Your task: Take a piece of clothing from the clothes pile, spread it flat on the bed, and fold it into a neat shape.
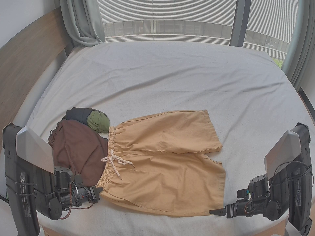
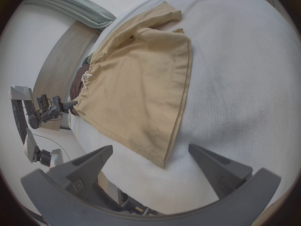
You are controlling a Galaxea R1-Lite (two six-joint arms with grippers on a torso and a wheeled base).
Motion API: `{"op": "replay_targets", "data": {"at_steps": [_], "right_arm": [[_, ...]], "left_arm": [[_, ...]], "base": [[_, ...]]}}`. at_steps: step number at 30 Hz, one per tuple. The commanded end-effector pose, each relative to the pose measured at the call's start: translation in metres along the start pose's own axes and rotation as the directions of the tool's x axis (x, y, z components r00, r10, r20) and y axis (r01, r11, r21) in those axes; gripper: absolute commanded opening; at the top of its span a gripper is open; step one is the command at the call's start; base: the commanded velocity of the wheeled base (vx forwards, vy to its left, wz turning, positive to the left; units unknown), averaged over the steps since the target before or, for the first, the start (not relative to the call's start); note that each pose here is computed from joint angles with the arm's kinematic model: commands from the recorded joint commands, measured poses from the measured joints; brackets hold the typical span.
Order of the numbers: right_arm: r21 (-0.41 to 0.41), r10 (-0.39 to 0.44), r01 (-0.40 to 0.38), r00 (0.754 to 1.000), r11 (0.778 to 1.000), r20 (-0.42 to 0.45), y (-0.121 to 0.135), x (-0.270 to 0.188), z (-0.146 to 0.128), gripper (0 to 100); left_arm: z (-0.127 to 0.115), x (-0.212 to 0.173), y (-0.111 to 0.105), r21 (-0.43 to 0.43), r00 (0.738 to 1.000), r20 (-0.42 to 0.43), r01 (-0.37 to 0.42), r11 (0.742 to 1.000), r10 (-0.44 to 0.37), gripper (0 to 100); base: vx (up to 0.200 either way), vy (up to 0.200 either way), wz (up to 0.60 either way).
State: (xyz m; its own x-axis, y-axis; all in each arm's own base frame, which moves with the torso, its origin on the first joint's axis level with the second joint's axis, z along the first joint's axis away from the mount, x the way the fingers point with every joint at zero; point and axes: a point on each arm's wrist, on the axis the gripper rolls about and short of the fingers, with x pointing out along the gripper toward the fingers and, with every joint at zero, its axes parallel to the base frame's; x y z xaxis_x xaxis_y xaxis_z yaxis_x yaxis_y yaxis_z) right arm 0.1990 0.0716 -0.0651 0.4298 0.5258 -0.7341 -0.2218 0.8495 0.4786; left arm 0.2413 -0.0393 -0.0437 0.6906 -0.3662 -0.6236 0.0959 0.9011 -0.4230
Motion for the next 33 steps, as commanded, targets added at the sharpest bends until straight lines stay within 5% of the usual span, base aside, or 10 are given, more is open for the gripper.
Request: {"op": "replay_targets", "data": {"at_steps": [1,11,12,33], "right_arm": [[0.004,-0.004,0.004,1.000,1.000,-0.023,0.000,0.003,-0.004,100],[-0.013,0.011,-0.011,1.000,1.000,-0.029,0.005,0.007,-0.005,100],[-0.013,0.011,-0.011,1.000,1.000,-0.029,0.005,0.007,-0.005,0],[0.002,-0.016,0.016,1.000,1.000,-0.012,0.005,-0.006,-0.003,0]], "left_arm": [[-0.001,0.001,-0.001,0.001,1.000,-0.003,0.002,1.000,-0.002,0],[0.000,0.001,-0.001,0.000,1.000,-0.001,0.004,1.000,-0.004,0],[0.000,0.001,-0.001,0.000,1.000,-0.001,0.004,1.000,-0.004,0],[-0.012,-0.012,0.003,0.047,0.998,-0.067,-0.013,0.999,0.016,0]], "base": [[0.000,0.000,0.00],[0.000,0.000,0.00],[0.000,0.000,0.00],[0.000,0.000,0.00]]}}
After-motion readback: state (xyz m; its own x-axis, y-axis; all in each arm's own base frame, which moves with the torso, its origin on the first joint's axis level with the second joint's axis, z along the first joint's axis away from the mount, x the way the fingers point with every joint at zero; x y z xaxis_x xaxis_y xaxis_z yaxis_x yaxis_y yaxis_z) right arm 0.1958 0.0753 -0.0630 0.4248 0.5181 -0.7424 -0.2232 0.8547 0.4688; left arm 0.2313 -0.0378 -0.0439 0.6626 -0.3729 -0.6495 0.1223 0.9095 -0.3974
